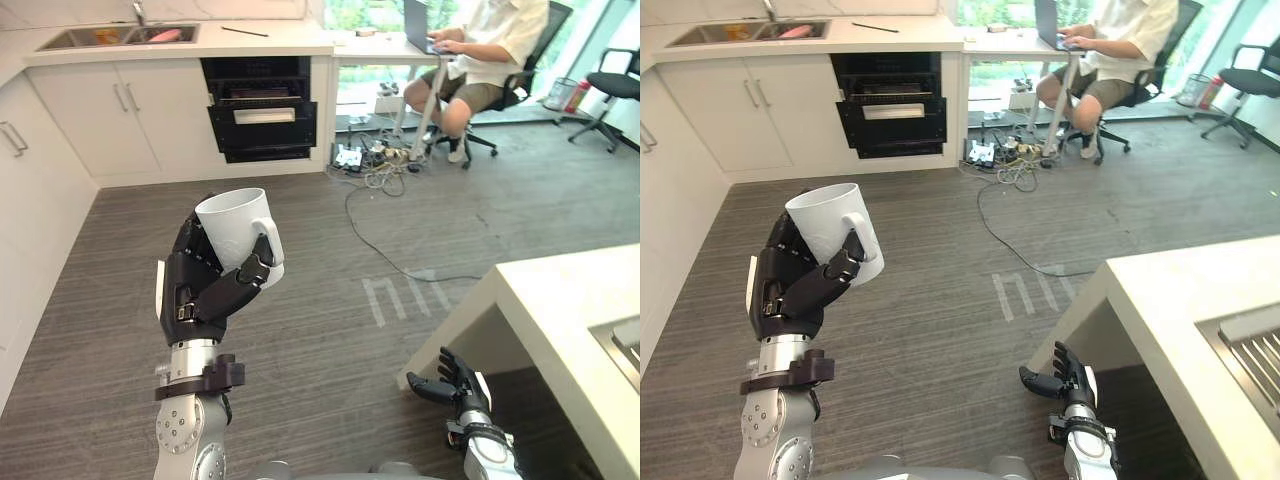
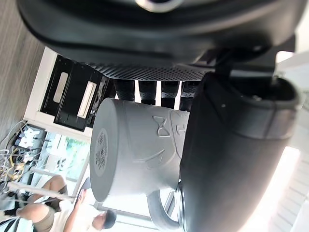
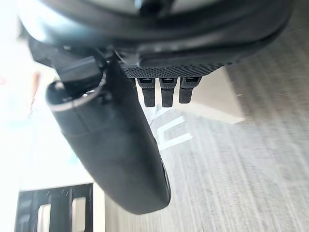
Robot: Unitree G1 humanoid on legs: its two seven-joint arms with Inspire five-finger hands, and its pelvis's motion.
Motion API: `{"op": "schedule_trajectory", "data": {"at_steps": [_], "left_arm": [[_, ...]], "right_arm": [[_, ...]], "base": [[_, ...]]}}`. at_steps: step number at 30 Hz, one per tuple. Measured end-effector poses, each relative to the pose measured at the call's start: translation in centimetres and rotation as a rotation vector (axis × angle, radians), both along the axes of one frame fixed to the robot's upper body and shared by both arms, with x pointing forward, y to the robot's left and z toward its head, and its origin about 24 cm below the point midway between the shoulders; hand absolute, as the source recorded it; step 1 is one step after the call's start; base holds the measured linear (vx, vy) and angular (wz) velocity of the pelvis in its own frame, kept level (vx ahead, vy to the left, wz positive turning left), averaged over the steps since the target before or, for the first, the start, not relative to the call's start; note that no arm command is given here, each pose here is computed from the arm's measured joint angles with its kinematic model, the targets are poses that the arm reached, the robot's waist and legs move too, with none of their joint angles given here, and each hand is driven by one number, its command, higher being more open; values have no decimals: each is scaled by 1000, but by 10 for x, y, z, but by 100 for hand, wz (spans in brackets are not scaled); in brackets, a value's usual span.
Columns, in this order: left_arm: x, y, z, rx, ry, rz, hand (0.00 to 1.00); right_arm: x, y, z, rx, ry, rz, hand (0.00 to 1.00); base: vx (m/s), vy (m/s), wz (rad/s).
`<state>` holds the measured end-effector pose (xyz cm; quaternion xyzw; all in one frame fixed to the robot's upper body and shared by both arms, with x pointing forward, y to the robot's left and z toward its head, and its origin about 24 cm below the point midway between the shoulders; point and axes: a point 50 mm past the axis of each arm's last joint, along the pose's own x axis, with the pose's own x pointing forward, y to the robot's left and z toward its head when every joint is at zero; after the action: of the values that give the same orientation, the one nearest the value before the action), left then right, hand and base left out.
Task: Walk over to the sink, pick up the cup, carry it to the dishwasher, place the cup inside the dishwasher, then close the dishwasher door
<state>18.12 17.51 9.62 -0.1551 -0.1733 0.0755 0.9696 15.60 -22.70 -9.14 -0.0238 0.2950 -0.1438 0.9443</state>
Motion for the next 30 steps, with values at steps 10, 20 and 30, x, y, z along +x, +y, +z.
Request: {"op": "schedule_trajectory", "data": {"at_steps": [10,20,30], "left_arm": [[-4,13,-19,42,93,25,30],[19,-10,-40,23,182,-98,30],[26,-7,-40,24,189,-97,30]], "right_arm": [[-19,13,-22,-27,141,102,90],[-41,-21,-21,-58,161,-76,90],[-6,-49,3,-146,46,-131,90]], "base": [[16,-18,-1],[56,-16,2],[-44,-18,78]]}}
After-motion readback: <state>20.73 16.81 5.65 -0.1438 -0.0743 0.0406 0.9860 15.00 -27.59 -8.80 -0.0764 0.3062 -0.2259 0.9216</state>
